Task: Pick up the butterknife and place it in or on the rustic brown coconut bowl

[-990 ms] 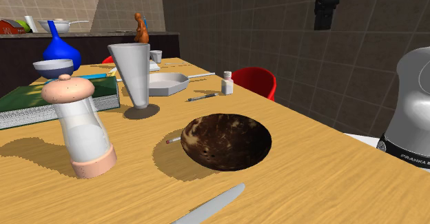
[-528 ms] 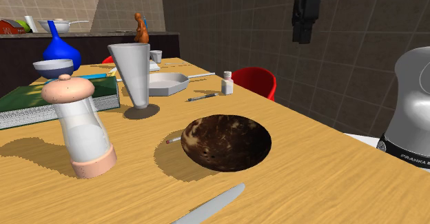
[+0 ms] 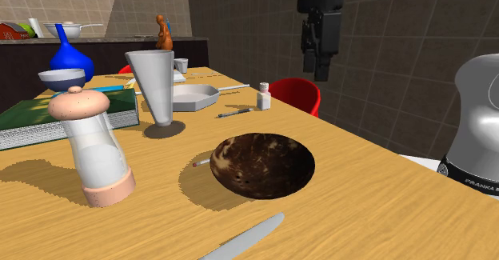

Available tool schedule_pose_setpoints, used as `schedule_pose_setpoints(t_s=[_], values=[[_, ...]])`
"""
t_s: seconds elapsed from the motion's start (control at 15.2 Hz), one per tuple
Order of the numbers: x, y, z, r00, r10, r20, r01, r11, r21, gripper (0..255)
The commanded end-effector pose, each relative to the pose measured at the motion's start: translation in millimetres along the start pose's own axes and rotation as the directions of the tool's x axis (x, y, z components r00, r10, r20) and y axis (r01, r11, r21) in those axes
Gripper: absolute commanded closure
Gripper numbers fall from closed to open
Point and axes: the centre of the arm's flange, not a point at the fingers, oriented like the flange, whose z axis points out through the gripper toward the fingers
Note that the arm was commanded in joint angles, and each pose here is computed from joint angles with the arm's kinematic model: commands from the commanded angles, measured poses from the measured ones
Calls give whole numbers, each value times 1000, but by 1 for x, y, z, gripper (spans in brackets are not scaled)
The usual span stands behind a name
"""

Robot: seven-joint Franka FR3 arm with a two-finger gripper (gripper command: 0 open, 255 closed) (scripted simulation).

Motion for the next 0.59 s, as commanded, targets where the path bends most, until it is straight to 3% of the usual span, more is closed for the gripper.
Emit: schedule_pose_setpoints(t_s=[0.0, 0.26, 0.53], values=[[18, -17, 12, 998, -55, -5, 55, 999, -3, 0], [52, -52, 34, 987, -160, -11, 160, 987, -9, 0], [81, -89, 55, 965, -263, -16, 263, 965, -16, 0]])
